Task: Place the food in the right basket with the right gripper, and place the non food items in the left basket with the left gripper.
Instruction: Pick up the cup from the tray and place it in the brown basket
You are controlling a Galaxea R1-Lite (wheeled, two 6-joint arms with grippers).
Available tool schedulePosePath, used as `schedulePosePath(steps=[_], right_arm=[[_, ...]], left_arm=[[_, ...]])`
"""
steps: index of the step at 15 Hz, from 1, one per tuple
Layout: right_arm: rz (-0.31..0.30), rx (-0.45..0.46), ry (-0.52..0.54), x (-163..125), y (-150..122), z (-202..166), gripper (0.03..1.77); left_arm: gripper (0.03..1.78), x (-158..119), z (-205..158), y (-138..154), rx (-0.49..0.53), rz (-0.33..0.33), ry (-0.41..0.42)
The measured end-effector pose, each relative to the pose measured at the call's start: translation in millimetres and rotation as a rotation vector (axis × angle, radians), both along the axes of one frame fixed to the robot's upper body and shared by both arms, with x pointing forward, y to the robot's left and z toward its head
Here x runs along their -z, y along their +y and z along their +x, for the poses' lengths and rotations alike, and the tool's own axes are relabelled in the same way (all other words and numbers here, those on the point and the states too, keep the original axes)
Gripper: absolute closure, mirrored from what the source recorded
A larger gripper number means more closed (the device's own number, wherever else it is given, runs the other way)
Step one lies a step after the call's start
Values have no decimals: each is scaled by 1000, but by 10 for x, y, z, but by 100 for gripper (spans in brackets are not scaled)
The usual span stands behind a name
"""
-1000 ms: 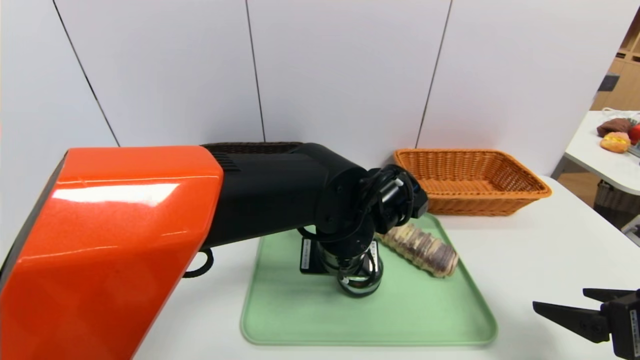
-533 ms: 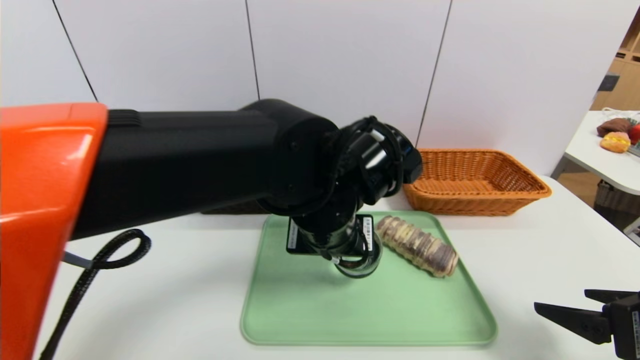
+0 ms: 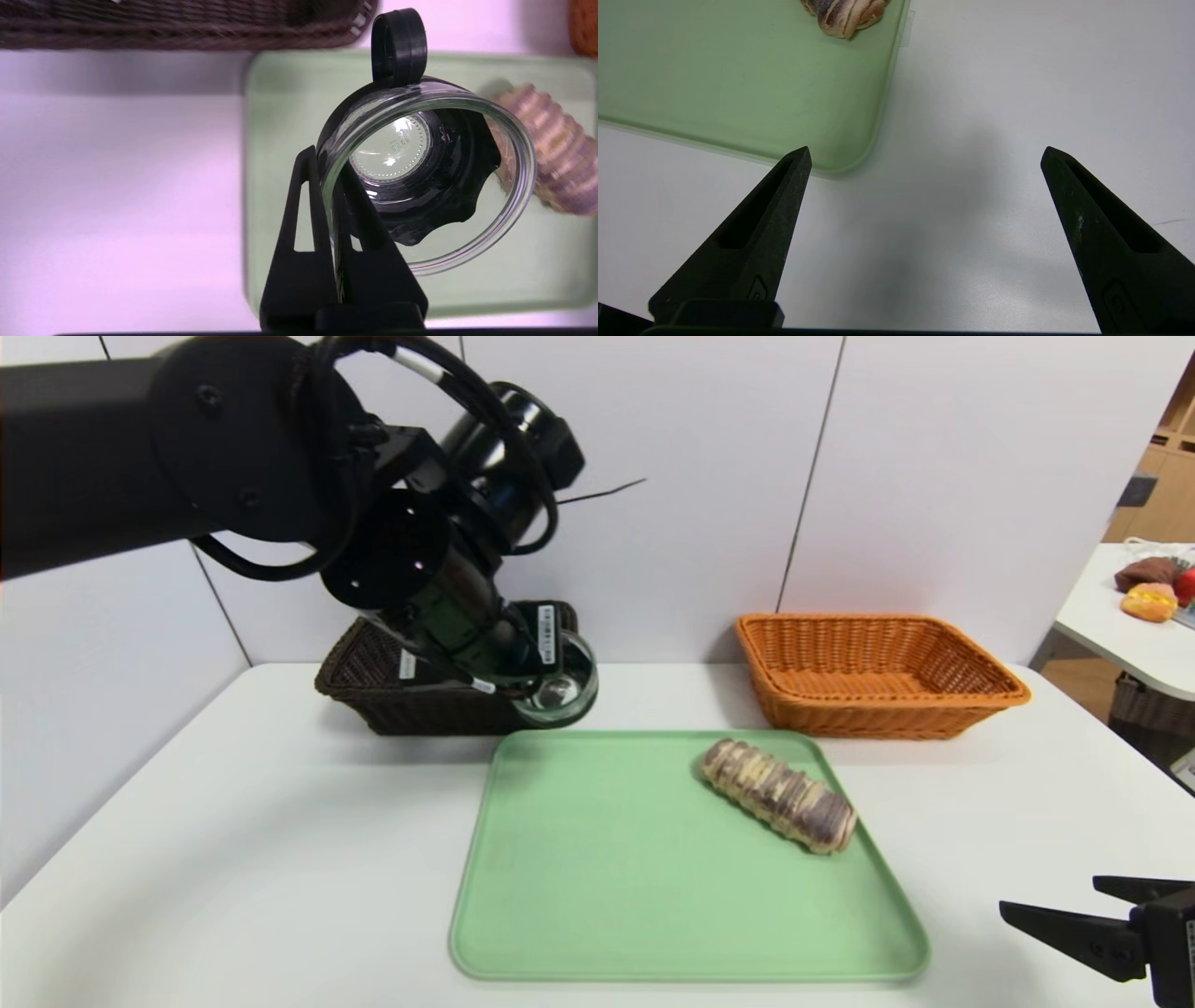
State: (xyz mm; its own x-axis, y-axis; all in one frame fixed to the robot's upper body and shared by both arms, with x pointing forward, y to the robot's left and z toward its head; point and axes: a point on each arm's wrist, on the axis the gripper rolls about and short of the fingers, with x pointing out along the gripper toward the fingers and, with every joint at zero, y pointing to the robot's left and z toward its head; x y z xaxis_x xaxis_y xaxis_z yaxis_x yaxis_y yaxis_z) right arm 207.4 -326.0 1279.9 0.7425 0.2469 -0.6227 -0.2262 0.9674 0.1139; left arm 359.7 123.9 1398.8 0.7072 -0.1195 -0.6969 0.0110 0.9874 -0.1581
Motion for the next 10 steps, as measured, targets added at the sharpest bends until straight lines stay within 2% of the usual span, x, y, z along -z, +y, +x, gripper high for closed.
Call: schedulePosePath(steps=[3, 6, 8, 10], right_arm=[[0, -1, 1, -1, 1, 5, 10], [-1, 0, 1, 0, 0, 7, 10], [-1, 0, 1, 0, 0, 7, 10], [-2, 2, 3, 5, 0, 4, 10]], left_arm=[[173, -99, 245, 337, -26, 20, -71], [173, -157, 532, 637, -4, 65, -169], [173, -124, 746, 791, 28, 101, -219], [173, -23, 931, 897, 26, 141, -228]])
